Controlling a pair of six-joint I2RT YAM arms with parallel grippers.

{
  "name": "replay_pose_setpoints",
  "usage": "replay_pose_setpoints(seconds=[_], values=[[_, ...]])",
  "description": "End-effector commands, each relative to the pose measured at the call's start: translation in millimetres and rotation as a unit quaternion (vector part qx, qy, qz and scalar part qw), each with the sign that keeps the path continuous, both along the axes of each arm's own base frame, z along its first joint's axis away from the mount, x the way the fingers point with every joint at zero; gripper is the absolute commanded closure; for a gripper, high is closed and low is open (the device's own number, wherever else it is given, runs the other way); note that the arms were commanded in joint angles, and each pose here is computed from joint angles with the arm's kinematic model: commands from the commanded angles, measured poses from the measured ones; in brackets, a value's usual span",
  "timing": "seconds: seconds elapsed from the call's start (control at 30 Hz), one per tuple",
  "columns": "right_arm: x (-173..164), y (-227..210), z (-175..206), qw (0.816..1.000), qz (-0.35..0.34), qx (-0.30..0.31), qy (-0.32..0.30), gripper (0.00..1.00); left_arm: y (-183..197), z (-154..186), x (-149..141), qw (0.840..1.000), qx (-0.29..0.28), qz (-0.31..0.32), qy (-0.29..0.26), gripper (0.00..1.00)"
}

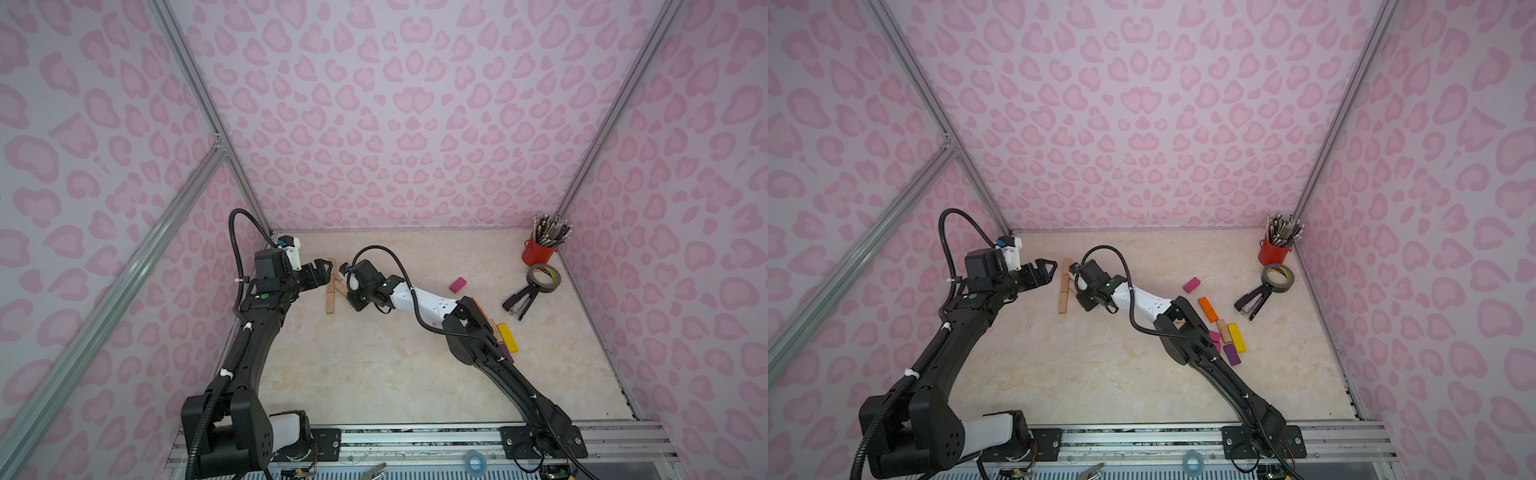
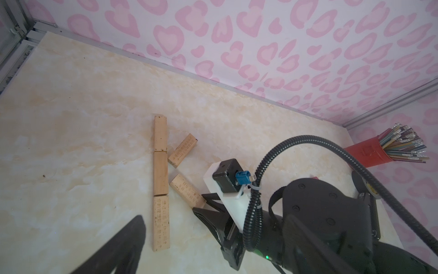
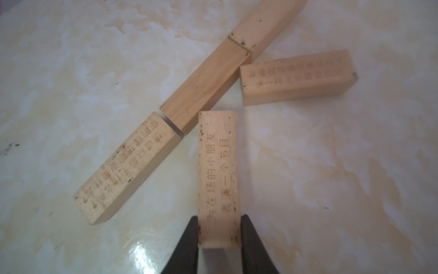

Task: Assemble the letter k with building blocks
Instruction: Assemble the building block at the center of the board.

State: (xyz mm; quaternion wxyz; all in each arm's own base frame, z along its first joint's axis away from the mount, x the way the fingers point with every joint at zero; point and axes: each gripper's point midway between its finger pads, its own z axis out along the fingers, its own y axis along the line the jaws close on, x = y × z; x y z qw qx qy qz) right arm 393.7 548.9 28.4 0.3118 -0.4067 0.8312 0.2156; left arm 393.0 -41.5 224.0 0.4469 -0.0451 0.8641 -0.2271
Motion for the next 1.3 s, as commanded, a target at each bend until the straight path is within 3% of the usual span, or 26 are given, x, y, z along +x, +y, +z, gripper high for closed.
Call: replay_pose_setpoints(seconds=[0.0,0.7,1.27], values=[[-13.1,-11.4,-25.6,0.999,0.002,-0.035,0.037,0.67,-2.0,4.5,2.1,1.000,0.001,-0.010,-0.013,0.07],[-8.7,-7.3,-25.9,0.999,-0.004,-0.027,0.037,0.69,-0.3,0.4,3.3,1.000,-0.001,-0.006,-0.006,0.06],[-8.0,-4.4,-20.0,0.999,-0.003,-0.020,0.037,0.64,0.5,-0.4,3.4,1.000,-0.002,-0.005,-0.004,0.06]])
